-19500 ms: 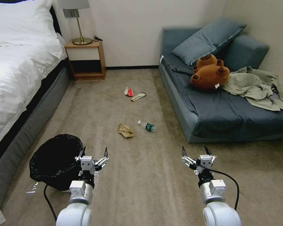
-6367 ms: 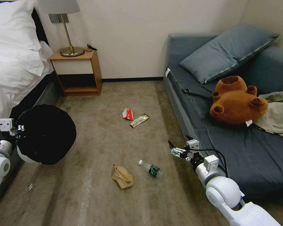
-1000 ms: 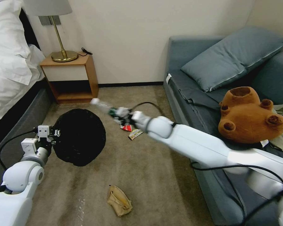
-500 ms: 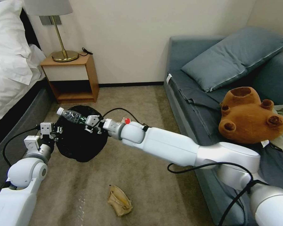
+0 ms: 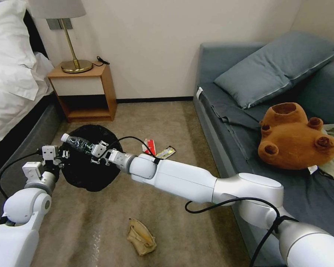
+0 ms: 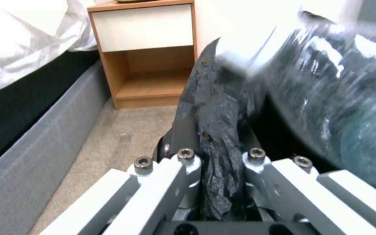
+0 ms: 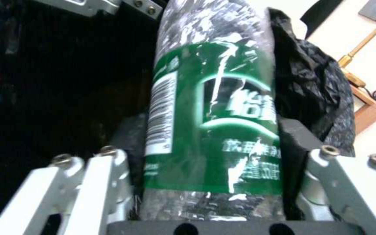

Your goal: Pick up the trash bin, then pick up the garbage on the floor and place it into the trash bin.

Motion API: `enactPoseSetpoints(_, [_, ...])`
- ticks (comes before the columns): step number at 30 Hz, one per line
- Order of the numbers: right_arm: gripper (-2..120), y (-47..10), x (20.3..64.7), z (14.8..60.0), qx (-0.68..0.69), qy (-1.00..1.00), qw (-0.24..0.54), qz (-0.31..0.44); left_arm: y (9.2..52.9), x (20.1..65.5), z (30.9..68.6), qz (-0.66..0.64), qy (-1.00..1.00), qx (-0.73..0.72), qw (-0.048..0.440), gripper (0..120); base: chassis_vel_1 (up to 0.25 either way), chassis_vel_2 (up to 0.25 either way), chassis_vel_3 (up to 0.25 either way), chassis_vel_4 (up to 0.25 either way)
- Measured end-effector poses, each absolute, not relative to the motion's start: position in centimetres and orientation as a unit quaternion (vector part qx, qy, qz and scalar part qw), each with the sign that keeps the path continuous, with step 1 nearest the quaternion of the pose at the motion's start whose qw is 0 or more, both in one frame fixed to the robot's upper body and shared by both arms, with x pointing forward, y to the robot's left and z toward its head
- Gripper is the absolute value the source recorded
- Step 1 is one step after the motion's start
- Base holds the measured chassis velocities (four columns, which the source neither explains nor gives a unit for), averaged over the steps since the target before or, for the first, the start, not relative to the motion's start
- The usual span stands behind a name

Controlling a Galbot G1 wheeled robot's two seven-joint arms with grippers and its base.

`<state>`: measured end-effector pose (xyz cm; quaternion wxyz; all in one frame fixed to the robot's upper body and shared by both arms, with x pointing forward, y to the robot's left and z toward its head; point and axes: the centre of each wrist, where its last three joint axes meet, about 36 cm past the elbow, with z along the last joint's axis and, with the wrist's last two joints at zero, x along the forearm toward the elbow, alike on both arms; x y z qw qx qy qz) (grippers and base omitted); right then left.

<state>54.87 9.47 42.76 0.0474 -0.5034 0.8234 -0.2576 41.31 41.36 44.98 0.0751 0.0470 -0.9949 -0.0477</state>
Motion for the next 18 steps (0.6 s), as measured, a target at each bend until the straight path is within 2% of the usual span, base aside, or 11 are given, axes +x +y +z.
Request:
enactPoseSetpoints(1, [64,9.5,54.9,42.8,-0.503,0.823,0.047,-0.258,41.4,41.3,45.0,-0.048,-0.995,0.047,0.075,5,0.000,0.000,0.000,0.000])
enactPoseSetpoints(3, [75,9.2,54.9,42.8,-0.501,0.825,0.047,-0.258,41.7,41.3,45.0,-0.048,-0.995,0.049,0.075,5,0.000,0.000,0.000,0.000])
enactPoseSetpoints(4, [75,9.2,54.9,42.8,-0.501,0.825,0.047,-0.258,41.7,41.3,45.0,-0.048,-0.995,0.049,0.075,5,0.000,0.000,0.000,0.000])
enactPoseSetpoints(6, [87,8.9,54.8,42.9,-0.499,0.826,0.046,-0.258,42.0,41.2,45.0,-0.047,-0.995,0.052,0.074,5,0.000,0.000,0.000,0.000])
enactPoseSetpoints(10, [93,8.7,54.7,42.8,-0.497,0.827,0.044,-0.258,42.4,41.0,44.9,-0.046,-0.995,0.054,0.074,5,0.000,0.000,0.000,0.000])
enactPoseSetpoints(11, [99,8.5,54.6,42.8,-0.495,0.828,0.044,-0.258,42.9,40.9,44.9,-0.046,-0.995,0.057,0.074,5,0.000,0.000,0.000,0.000])
enactPoseSetpoints(18, [100,7.7,54.4,43.4,-0.487,0.833,0.041,-0.260,43.8,40.4,45.0,-0.046,-0.994,0.062,0.073,5,0.000,0.000,0.000,0.000])
